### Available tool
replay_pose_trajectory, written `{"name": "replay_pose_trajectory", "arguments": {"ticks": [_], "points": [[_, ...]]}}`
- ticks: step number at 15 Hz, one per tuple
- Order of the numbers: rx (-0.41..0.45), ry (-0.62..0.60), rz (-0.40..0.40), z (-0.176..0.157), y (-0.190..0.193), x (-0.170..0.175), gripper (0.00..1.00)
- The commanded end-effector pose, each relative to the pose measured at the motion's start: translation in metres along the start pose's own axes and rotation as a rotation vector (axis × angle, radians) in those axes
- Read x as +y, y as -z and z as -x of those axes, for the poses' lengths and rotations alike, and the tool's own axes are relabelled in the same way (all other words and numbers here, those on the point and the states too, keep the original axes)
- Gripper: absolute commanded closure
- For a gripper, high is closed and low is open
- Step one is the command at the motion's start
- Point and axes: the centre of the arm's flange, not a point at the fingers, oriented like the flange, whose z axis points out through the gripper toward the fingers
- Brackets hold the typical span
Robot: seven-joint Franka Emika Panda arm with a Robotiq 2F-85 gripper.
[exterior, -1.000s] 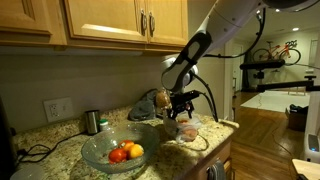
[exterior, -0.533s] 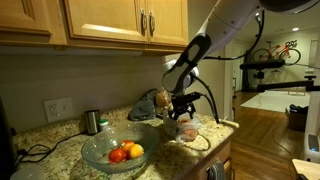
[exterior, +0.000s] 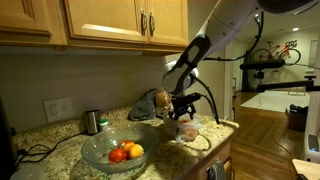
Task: Pick a peach from the bag and place it in the bowl
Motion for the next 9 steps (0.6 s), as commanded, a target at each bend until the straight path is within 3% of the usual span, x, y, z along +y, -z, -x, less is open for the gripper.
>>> {"name": "replay_pose_trajectory", "arguments": {"ticks": [1,9], "points": [[0.008,0.011,-0.023,-0.003,0.012,0.001,0.0],[0.042,0.018,-0.048,-0.012,0.029,-0.008,0.0]]}}
